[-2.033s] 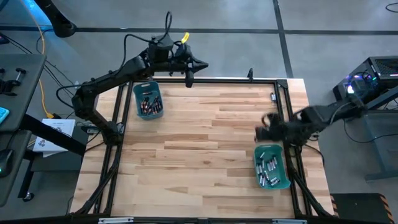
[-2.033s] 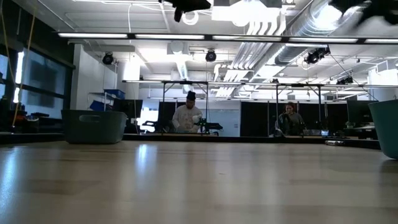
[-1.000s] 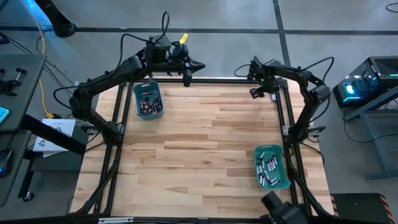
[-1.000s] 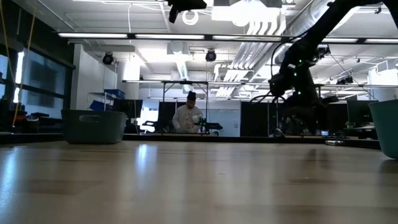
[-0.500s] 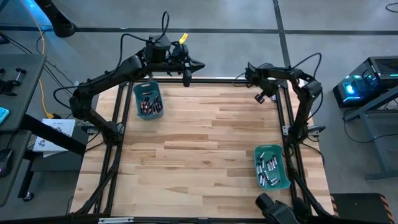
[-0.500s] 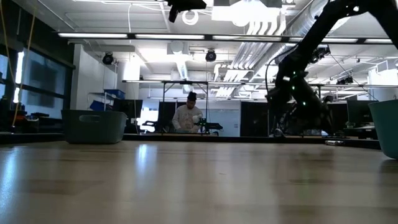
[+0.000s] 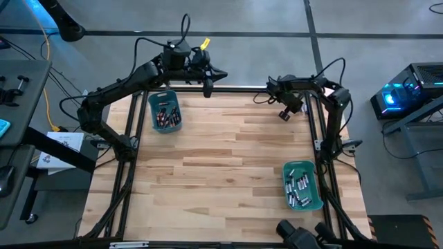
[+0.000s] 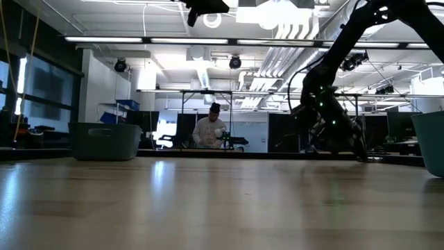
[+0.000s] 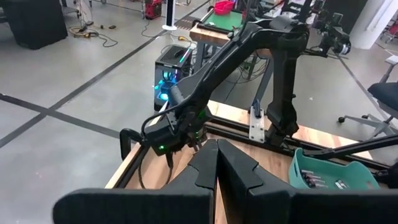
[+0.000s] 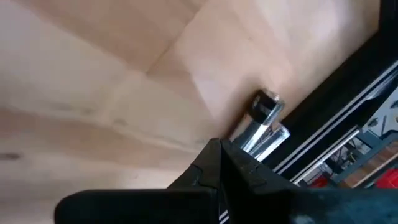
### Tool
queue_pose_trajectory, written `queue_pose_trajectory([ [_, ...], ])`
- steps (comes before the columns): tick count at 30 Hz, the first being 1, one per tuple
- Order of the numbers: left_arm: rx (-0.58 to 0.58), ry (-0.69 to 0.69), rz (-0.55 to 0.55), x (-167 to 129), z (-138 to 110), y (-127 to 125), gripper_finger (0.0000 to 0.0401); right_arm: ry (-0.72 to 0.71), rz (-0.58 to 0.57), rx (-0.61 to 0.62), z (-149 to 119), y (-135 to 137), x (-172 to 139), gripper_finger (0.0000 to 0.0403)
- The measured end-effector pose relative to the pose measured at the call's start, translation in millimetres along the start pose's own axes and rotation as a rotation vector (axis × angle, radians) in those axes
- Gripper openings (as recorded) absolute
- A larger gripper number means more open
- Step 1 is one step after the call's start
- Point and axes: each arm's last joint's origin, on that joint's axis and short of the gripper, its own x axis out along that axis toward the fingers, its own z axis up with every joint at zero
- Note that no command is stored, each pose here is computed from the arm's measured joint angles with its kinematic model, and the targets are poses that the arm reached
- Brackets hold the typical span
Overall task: Sort batteries
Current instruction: Put the silver battery into the green bin
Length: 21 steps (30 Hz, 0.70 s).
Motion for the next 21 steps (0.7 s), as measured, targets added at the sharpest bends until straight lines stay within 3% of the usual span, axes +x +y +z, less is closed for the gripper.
queue_pose_trajectory([
  [5,0.019,0.002,0.000,0,0,0,0.0000,-0.042,0.008,-0.011,-8,3,-17,0.0000],
  [11,0.021,0.001,0.000,0,0,0,0.0000,-0.076,0.139,0.089,-16,-6,-27,0.0012],
  [21,0.028,0.004,0.000,0,0,0,0.0000,-0.106,0.261,0.252,-9,-39,-18,0.0165],
])
